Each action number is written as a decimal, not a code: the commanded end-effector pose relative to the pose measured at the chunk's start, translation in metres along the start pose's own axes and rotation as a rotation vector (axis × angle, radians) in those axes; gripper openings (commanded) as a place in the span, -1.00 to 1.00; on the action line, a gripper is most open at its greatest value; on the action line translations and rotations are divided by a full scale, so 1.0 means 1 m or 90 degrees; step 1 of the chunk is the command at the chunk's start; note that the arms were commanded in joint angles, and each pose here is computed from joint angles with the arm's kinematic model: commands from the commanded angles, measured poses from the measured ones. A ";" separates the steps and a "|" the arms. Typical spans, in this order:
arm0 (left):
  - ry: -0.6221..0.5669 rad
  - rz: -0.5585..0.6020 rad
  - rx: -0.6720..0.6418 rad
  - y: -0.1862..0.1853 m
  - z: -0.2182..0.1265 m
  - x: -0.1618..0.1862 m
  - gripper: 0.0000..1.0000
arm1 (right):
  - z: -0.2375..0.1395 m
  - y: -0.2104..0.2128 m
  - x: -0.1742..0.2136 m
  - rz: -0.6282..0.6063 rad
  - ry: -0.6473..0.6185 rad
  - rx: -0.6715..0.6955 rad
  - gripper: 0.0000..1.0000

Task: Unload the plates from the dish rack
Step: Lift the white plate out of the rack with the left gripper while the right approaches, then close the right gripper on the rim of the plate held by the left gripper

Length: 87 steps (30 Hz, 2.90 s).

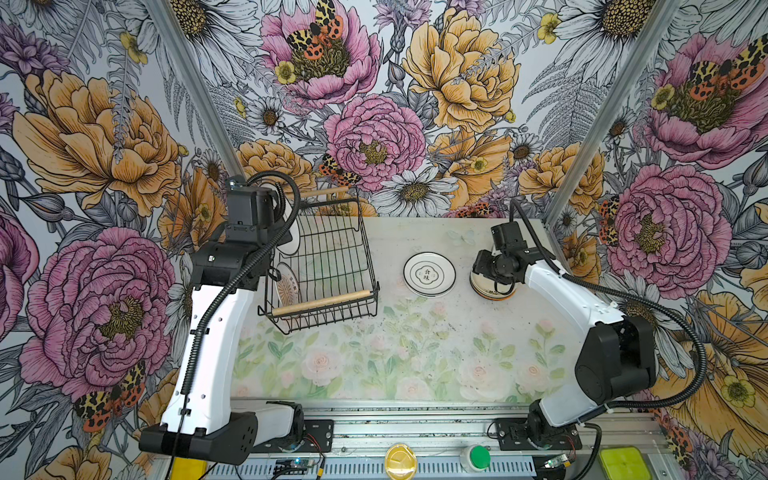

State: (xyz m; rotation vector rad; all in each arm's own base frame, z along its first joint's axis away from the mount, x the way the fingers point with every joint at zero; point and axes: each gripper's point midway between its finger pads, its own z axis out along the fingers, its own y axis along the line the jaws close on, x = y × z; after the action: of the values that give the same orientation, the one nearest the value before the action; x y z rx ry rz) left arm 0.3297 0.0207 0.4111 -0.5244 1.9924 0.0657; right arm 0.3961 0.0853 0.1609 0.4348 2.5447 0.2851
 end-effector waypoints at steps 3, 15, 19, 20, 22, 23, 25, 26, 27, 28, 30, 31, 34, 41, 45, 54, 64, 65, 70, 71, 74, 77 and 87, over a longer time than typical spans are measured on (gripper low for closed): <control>0.068 -0.118 0.194 -0.059 0.006 0.040 -1.00 | -0.017 -0.007 -0.001 -0.004 -0.034 -0.006 0.22; 0.188 -0.164 0.464 -0.178 -0.005 0.112 -1.00 | -0.037 -0.024 0.028 0.015 -0.038 -0.042 0.24; 0.212 -0.184 0.514 -0.203 -0.005 0.124 -1.00 | -0.045 -0.024 0.037 0.036 -0.039 -0.091 0.24; 0.218 -0.193 0.526 -0.208 -0.004 0.127 -1.00 | -0.047 -0.023 0.040 0.044 -0.041 -0.112 0.24; 0.233 -0.209 0.548 -0.219 -0.003 0.134 -1.00 | -0.053 -0.019 0.043 0.058 -0.050 -0.156 0.25; 0.244 -0.219 0.553 -0.224 -0.001 0.139 -1.00 | -0.057 -0.017 0.044 0.066 -0.055 -0.180 0.24; 0.257 -0.235 0.568 -0.234 0.000 0.145 -1.00 | -0.065 -0.012 0.044 0.078 -0.075 -0.222 0.25; 0.263 -0.244 0.575 -0.240 0.000 0.148 -1.00 | -0.069 -0.007 0.043 0.079 -0.086 -0.247 0.25; 0.266 -0.255 0.585 -0.246 -0.001 0.149 -1.00 | -0.074 -0.004 0.042 0.083 -0.099 -0.267 0.25; 0.270 -0.265 0.594 -0.251 -0.002 0.150 -1.00 | -0.076 -0.002 0.042 0.089 -0.107 -0.282 0.25; 0.275 -0.286 0.607 -0.263 -0.004 0.152 -1.00 | -0.085 0.005 0.039 0.090 -0.134 -0.325 0.25; 0.278 -0.297 0.613 -0.267 -0.005 0.153 -1.00 | -0.089 0.006 0.038 0.095 -0.145 -0.333 0.26; 0.294 -0.333 0.632 -0.281 -0.006 0.160 -1.00 | -0.101 0.011 0.031 0.112 -0.188 -0.376 0.26; 0.340 -0.381 0.670 -0.320 -0.010 0.178 -1.00 | -0.112 0.032 0.021 0.182 -0.225 -0.524 0.26; 0.370 -0.367 0.687 -0.344 -0.017 0.190 -1.00 | -0.115 0.038 0.017 0.188 -0.235 -0.557 0.26; 0.419 -0.370 0.709 -0.365 -0.021 0.209 -1.00 | -0.121 0.040 0.007 0.192 -0.264 -0.564 0.26; 0.448 -0.362 0.734 -0.374 -0.031 0.216 -1.00 | -0.118 0.042 -0.002 0.193 -0.277 -0.569 0.25; 0.452 -0.359 0.737 -0.376 -0.032 0.218 -1.00 | -0.119 0.044 -0.003 0.193 -0.277 -0.576 0.24; 0.467 -0.349 0.745 -0.382 -0.035 0.223 -1.00 | -0.114 0.049 -0.009 0.203 -0.267 -0.585 0.20; 0.469 -0.347 0.746 -0.384 -0.035 0.224 -1.00 | -0.114 0.050 -0.011 0.205 -0.267 -0.591 0.19; 0.472 -0.344 0.751 -0.386 -0.036 0.225 -1.00 | -0.115 0.053 -0.014 0.211 -0.267 -0.604 0.18; 0.478 -0.338 0.754 -0.388 -0.036 0.227 -1.00 | -0.115 0.053 -0.017 0.216 -0.272 -0.607 0.13; 0.493 -0.331 0.756 -0.395 -0.035 0.234 -1.00 | -0.116 0.058 -0.021 0.221 -0.262 -0.620 -0.30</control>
State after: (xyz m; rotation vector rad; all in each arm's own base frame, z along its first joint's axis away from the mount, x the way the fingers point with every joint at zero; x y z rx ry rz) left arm 0.3699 -0.4133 0.2674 -0.3185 2.1563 -1.6622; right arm 0.3638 0.1127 0.2623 0.5250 1.6966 1.2961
